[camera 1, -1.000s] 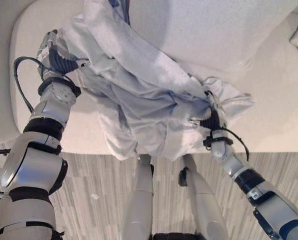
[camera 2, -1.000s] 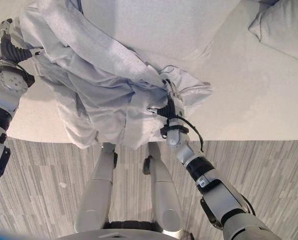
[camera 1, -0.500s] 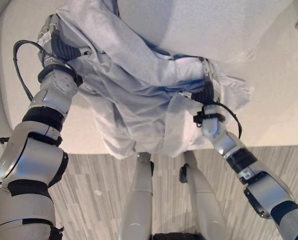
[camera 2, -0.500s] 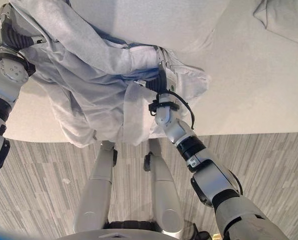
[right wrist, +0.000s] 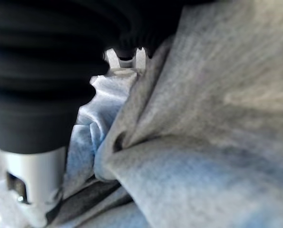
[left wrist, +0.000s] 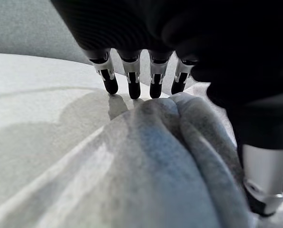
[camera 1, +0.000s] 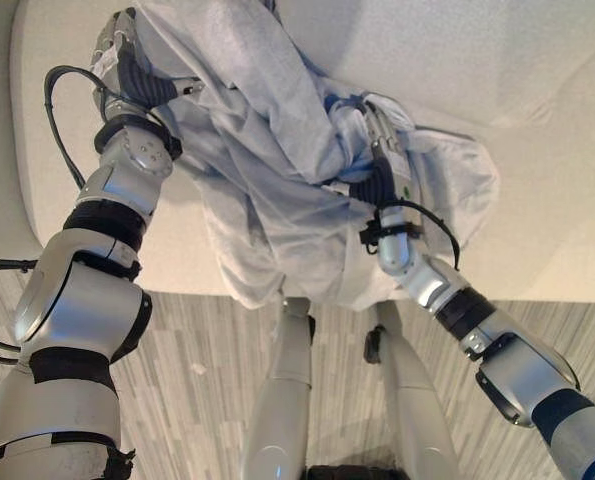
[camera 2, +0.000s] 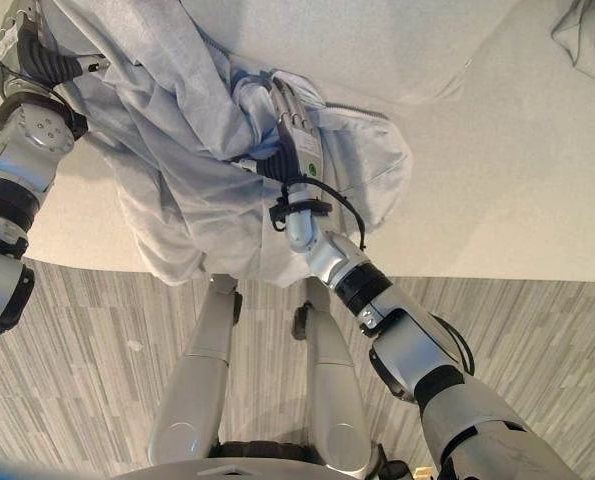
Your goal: Hang the clothes on the sofa on the clothes rack.
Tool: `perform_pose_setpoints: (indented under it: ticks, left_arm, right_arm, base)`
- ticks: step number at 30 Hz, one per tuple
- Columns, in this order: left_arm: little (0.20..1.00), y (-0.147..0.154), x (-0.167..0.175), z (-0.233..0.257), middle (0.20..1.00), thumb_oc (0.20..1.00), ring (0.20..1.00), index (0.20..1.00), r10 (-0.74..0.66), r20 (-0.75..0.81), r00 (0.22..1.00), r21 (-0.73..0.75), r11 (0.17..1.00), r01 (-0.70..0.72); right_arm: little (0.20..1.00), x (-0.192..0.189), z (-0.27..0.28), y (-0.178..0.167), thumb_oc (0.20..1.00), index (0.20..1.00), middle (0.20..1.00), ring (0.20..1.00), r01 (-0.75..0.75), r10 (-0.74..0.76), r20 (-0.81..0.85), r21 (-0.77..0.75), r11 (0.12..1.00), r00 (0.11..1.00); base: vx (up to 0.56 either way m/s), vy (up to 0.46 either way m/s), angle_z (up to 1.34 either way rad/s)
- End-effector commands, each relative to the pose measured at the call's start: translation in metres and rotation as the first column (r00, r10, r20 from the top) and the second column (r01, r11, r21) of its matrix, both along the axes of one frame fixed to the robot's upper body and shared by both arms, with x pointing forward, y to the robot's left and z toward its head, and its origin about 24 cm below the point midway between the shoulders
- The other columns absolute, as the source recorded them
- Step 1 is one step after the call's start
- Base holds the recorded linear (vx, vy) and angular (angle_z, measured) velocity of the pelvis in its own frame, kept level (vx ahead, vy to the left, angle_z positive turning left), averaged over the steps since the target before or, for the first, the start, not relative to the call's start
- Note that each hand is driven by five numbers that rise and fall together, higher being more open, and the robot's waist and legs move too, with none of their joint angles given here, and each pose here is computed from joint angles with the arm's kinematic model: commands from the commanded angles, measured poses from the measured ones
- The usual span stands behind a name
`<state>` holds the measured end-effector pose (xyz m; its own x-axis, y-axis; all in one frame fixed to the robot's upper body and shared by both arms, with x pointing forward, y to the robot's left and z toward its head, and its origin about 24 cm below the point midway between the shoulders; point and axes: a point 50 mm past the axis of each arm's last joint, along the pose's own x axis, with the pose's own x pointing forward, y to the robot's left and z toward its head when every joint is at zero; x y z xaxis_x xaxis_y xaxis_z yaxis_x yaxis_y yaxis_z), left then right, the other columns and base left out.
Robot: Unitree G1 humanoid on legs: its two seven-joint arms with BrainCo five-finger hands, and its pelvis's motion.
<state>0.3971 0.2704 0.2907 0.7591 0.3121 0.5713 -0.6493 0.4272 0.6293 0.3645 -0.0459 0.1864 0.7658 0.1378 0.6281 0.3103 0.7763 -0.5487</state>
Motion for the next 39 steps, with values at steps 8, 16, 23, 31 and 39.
perform_pose_setpoints:
  ticks: [8,16,23,31,39]
  left_arm:
    - [0.200,-0.007,0.000,0.010,0.200,0.200,0.200,0.200,-0.026,0.088,0.996,-0.099,0.994,0.035]
    - [0.200,-0.006,-0.007,0.021,0.200,0.200,0.200,0.200,-0.079,0.167,0.983,-0.169,0.980,0.108]
    - [0.200,-0.013,-0.018,0.030,0.200,0.200,0.200,0.200,-0.117,0.304,0.946,-0.177,0.968,0.176]
    - [0.200,-0.004,-0.057,0.021,0.200,0.200,0.200,0.200,-0.143,0.480,0.865,-0.136,0.963,0.235]
    - [0.200,0.017,-0.081,0.017,0.200,0.200,0.200,0.200,-0.165,0.457,0.874,-0.051,0.976,0.211]
  right_arm:
    - [0.200,-0.003,-0.017,-0.003,0.200,0.200,0.200,0.200,-0.004,0.013,-0.095,0.099,0.995,0.995]
    - [0.200,-0.007,0.001,-0.011,0.200,0.200,0.200,0.200,-0.035,0.050,-0.055,0.238,0.971,0.997]
    - [0.200,-0.014,0.022,-0.007,0.200,0.200,0.200,0.200,-0.113,0.112,0.022,0.321,0.940,0.994]
    - [0.200,-0.020,0.052,-0.024,0.200,0.200,0.200,0.200,-0.104,0.071,0.157,0.218,0.970,0.985]
    - [0.200,-0.025,0.055,-0.050,0.200,0.200,0.200,0.200,-0.172,0.146,0.118,0.250,0.953,0.982]
  base:
    - [0.00,0.011,0.01]
    - [0.00,0.000,0.00]
    - [0.00,-0.044,-0.02]
    - [0.10,-0.125,0.03]
    - [0.15,-0.156,0.33]
